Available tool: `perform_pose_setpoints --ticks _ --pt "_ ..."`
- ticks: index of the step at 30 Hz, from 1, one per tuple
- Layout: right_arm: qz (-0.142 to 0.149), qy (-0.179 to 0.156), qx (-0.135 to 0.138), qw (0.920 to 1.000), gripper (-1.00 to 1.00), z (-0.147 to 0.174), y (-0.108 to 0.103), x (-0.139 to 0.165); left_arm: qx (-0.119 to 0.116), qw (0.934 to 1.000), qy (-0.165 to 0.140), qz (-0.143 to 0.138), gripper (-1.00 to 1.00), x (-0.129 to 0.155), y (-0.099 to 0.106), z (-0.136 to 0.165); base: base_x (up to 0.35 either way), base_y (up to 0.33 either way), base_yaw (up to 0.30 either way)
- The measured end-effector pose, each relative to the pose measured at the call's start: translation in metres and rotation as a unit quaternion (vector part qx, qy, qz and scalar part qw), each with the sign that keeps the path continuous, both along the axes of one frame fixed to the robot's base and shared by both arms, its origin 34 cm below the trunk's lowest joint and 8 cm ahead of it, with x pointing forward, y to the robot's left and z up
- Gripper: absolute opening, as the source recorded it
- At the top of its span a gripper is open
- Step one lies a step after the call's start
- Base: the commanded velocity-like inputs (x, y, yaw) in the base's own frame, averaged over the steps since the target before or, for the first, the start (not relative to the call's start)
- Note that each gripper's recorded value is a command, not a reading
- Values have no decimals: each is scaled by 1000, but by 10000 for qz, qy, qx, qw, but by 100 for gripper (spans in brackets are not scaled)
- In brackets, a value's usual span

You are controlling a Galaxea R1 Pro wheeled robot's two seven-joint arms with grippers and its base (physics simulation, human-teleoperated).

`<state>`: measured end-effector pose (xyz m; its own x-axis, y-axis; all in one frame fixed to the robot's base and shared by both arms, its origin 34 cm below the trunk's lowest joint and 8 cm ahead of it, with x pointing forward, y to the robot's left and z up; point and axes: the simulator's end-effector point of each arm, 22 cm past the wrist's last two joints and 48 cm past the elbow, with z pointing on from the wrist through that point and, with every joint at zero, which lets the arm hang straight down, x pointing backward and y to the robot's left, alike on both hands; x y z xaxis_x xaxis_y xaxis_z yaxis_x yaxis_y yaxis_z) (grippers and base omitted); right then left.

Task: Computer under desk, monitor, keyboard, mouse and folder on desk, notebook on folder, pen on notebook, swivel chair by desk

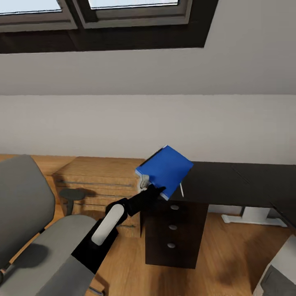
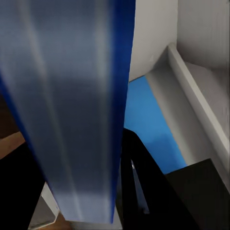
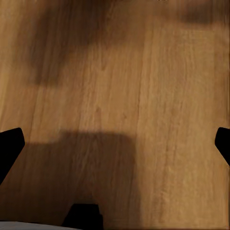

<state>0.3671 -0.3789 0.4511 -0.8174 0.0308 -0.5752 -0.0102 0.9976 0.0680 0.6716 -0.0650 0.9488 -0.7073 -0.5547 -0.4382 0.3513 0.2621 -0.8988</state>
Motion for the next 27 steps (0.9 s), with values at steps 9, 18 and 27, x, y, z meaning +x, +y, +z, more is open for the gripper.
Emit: perform_pose_setpoints --ticks 9,18,27 --pt "30 -20 -39 10000 100 19 -7 3 156 9933 531 -1010 -100 5 -25 -9 0 0 -297" --pt "25 -18 -50 10000 100 37 -9 4 62 9884 803 -1288 -100 -1 -28 -10 0 0 -298" --pt "25 -17 -49 10000 100 53 -9 6 13 9870 928 -1309 -100 0 -26 -6 0 0 -298"
